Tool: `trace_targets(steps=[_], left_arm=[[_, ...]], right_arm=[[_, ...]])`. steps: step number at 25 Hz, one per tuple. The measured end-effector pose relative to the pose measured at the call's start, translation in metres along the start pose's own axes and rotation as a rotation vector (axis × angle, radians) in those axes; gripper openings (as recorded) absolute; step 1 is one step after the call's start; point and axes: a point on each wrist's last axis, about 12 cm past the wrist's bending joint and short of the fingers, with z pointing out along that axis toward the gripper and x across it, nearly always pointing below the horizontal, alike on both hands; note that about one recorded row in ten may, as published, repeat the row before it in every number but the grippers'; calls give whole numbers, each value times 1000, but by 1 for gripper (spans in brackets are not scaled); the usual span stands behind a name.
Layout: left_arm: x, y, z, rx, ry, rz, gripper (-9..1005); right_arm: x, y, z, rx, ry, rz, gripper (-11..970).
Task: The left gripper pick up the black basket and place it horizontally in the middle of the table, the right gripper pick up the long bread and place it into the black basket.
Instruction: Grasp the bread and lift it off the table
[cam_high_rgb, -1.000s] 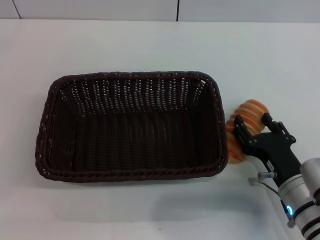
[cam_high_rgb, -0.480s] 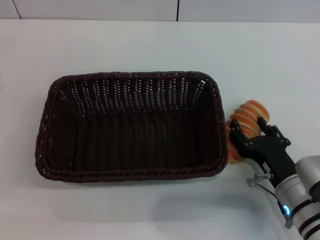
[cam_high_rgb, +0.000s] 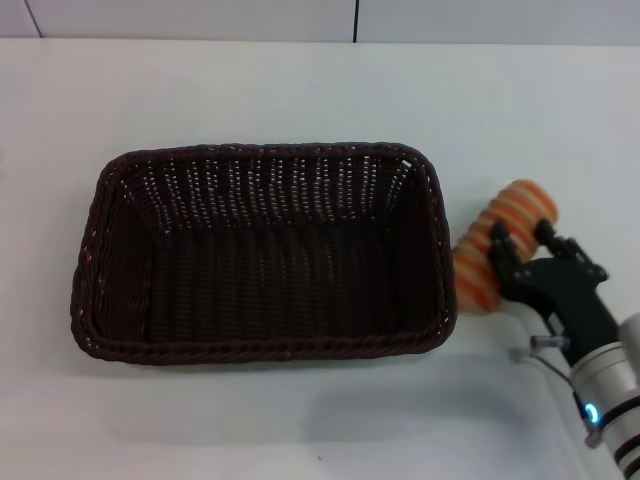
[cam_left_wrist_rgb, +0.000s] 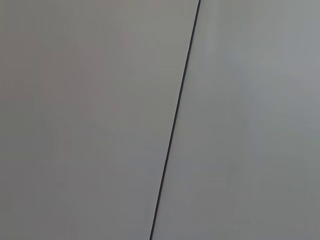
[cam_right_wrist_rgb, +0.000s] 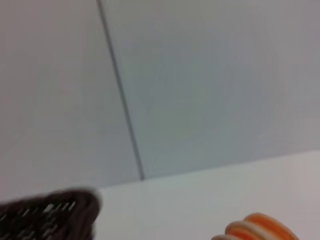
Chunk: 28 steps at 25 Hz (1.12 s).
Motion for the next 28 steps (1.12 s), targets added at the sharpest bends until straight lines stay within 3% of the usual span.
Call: trace_targets(steps=[8, 13, 18, 24, 28], left_arm=[[0, -1, 3, 7, -5, -3, 814], [-1, -2, 6, 12, -9, -1, 814], [0, -2, 8, 11, -8, -2, 814], [0, -1, 9, 9, -6, 1, 814], [1, -1, 10, 7, 2, -1, 814]], right_arm=[[-17, -13, -17, 107, -217, -1, 501], [-27, 3, -27, -1, -327, -31, 370], [-25, 9, -29, -28, -351, -49, 140], [-20, -4, -28, -28, -315, -23, 106], [-16, -13, -30, -28, -295, 8, 268]])
